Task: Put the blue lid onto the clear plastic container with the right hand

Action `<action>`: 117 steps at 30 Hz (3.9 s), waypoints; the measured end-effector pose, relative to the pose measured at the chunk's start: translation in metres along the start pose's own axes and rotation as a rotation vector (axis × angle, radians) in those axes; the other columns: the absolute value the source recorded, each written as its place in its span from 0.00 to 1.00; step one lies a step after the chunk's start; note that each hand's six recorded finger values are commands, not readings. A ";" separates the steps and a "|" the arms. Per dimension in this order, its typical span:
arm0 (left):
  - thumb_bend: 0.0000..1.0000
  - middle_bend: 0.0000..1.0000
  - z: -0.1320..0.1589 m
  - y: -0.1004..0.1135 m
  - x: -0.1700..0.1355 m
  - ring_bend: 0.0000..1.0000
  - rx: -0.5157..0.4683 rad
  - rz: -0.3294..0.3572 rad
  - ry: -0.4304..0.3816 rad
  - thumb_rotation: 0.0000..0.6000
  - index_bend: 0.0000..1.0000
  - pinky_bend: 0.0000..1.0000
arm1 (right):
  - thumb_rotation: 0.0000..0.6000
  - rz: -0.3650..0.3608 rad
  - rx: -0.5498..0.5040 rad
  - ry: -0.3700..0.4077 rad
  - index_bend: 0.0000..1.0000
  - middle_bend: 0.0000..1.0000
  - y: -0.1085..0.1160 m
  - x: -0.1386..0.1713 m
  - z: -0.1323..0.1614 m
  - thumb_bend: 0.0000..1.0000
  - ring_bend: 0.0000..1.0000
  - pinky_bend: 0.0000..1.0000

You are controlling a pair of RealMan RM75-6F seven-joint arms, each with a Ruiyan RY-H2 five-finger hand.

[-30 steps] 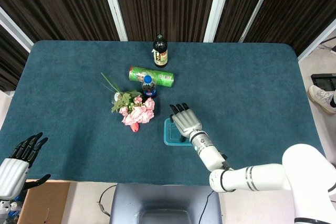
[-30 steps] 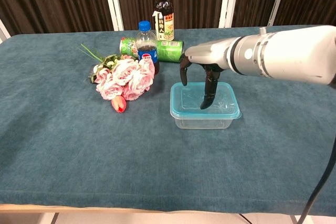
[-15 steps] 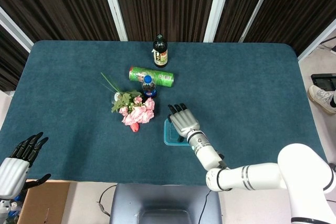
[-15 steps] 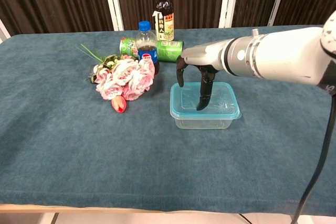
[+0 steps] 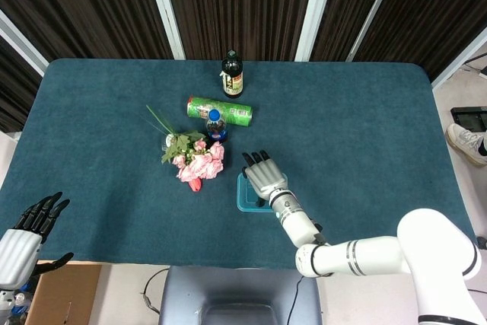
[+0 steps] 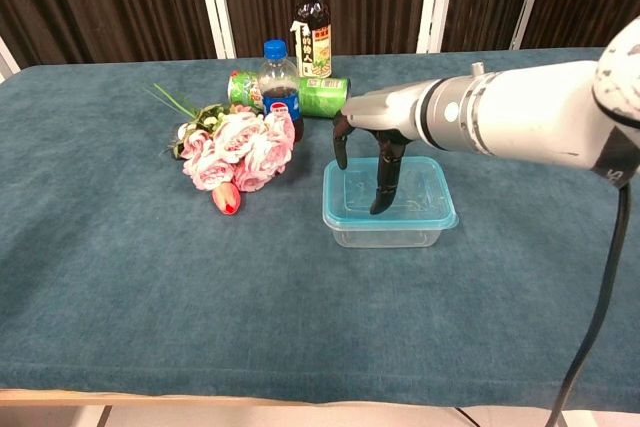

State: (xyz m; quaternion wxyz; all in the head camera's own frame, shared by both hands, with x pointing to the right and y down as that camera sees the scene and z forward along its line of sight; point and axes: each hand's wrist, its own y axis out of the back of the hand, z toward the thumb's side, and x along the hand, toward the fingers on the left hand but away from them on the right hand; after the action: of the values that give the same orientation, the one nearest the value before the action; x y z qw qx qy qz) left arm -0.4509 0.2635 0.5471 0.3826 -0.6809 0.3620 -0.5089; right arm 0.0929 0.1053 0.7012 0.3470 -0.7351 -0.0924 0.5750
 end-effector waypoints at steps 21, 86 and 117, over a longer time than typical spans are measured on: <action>0.45 0.00 0.000 0.001 -0.001 0.07 -0.002 0.005 -0.001 1.00 0.05 0.16 | 1.00 0.008 0.032 0.000 0.45 0.12 -0.006 -0.001 0.000 0.01 0.00 0.03; 0.45 0.00 -0.001 0.000 0.002 0.07 0.008 0.007 0.010 1.00 0.05 0.16 | 1.00 -0.271 0.015 -0.034 0.20 0.01 0.055 0.091 -0.068 0.05 0.00 0.03; 0.45 0.00 -0.004 -0.007 0.010 0.03 0.046 0.000 0.055 1.00 0.07 0.13 | 1.00 -0.497 -0.186 -0.491 0.16 0.00 -0.082 0.287 -0.248 0.05 0.00 0.00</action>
State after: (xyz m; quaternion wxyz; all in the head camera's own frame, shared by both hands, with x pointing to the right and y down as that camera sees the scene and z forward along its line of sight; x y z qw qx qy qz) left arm -0.4521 0.2573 0.5578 0.3883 -0.6577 0.3606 -0.5355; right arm 0.4327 0.2193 0.5518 0.3753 -0.5586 -0.4007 0.6217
